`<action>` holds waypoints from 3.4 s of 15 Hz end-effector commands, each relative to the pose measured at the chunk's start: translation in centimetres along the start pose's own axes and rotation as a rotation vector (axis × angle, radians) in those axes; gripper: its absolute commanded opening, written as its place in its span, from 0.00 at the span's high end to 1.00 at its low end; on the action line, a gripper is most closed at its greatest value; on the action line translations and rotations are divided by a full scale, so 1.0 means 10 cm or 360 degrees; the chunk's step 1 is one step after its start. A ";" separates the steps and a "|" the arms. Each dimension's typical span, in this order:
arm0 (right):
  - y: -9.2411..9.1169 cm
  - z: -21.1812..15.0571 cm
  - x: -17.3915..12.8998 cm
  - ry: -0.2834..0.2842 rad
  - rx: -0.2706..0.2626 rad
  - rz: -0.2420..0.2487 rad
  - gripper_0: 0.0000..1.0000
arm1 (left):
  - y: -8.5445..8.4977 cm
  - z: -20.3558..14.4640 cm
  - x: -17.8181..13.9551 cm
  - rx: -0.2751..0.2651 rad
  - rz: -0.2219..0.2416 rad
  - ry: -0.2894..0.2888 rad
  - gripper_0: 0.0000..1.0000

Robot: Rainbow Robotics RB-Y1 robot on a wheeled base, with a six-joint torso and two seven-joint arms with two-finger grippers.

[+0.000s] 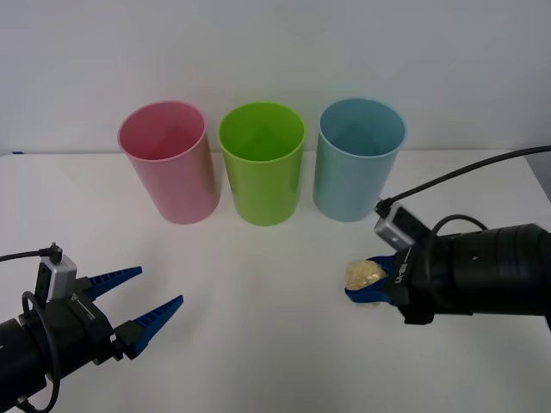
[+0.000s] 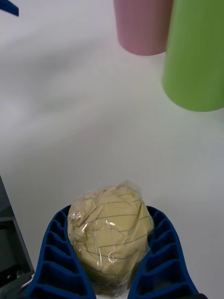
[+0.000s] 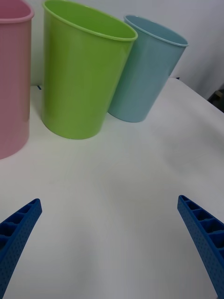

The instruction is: Put cans in the blue bin and PET bottles in the pink bin and trash in the green bin.

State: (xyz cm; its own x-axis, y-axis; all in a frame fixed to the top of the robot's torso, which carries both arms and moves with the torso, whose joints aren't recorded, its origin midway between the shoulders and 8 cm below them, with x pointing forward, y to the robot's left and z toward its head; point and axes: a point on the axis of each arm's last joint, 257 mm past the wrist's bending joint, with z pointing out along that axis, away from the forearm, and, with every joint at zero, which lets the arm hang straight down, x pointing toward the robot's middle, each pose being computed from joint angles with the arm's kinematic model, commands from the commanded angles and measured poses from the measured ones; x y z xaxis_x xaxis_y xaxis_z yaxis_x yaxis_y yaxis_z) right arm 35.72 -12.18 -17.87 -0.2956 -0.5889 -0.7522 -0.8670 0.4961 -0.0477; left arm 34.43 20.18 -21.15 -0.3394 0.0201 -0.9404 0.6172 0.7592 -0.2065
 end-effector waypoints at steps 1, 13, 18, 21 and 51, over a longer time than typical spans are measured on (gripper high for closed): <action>-0.18 -0.42 -0.31 -0.0149 0.0021 0.0032 1.00 | 0.00 0.00 0.00 0.0000 0.0000 0.0000 0.00; -0.74 -0.55 -1.78 -0.0354 -0.0015 0.0025 1.00 | 0.00 0.00 0.00 0.0000 0.0000 0.0000 0.00; -0.99 -0.28 -2.28 -0.0342 0.0061 0.0032 1.00 | 0.00 0.00 0.00 0.0000 0.0000 0.0000 0.00; -1.02 -0.03 -2.43 -0.0269 0.0140 0.0098 1.00 | 0.00 0.00 0.00 0.0000 0.0000 0.0000 0.00; -1.53 1.35 -2.52 -0.0050 0.0437 0.0072 1.00 | 0.00 0.00 0.00 0.0000 0.0000 0.0000 0.00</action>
State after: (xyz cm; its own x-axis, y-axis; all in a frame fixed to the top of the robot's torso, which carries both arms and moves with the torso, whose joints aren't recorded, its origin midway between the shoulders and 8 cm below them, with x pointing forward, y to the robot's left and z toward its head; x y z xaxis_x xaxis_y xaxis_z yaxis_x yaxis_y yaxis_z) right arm 61.78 3.80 -7.03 -0.3151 -0.5437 -0.7779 -0.7120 0.6774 -0.1850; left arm 34.43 20.19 -21.15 -0.3394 0.0202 -0.9404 0.6172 0.7592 -0.2065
